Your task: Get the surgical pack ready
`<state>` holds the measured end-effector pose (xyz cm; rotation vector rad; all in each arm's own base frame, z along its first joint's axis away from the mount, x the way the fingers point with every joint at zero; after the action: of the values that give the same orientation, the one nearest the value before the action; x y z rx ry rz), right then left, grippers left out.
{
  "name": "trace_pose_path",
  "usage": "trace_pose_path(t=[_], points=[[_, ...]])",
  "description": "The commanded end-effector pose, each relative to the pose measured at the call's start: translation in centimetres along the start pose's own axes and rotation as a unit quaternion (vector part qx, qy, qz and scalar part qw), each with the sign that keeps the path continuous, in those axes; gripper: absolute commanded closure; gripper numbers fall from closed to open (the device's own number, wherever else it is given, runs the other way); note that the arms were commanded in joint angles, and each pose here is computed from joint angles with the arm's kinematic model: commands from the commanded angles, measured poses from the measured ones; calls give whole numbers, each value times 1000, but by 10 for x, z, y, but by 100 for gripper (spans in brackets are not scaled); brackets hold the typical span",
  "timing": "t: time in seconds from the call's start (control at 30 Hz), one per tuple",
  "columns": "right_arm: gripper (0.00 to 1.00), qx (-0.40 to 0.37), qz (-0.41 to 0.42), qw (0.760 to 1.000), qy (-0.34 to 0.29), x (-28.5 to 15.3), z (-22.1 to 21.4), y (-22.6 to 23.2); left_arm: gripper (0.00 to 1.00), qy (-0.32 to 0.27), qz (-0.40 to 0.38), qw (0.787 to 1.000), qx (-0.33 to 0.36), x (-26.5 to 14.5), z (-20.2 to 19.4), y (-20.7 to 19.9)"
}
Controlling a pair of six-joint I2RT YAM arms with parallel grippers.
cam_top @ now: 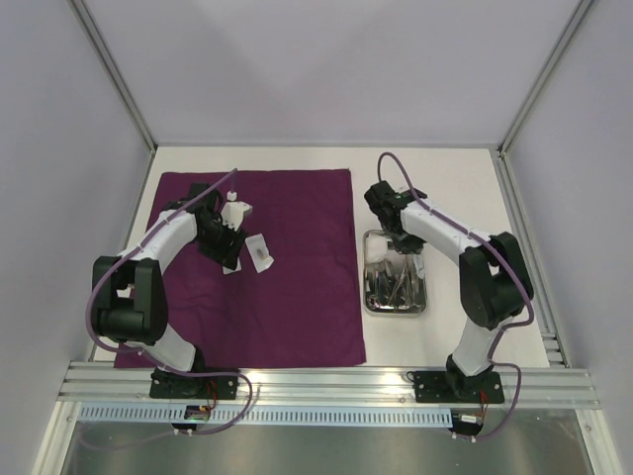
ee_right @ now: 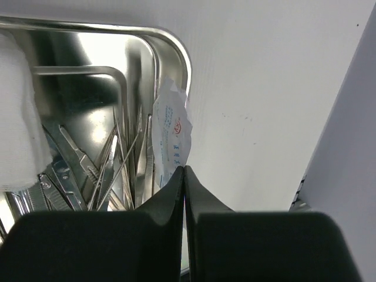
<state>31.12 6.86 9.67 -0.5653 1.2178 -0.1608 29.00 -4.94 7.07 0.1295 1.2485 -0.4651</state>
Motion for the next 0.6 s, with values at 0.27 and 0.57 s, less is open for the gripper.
trace_pose_path(t=[0.27,0.57], points=[[99,-88,-33,996,3,8,24,51,38,-17,5,1000,12,-7,10,3],[70,-52,59,997,-26,-4,33,80,38,-16,5,1000,13,-5,10,3]])
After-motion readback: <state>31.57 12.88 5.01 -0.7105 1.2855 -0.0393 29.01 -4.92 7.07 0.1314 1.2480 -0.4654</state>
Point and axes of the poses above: each gripper's point midway between its finger pads, its own x axis out along the fingers, its own y axis along the line the jaws close on, z = x × y, the point moved 1 cm from there along -x, back along the fingers, and after that the axes turned 8 degrees about -x, right-handed, at the moved point
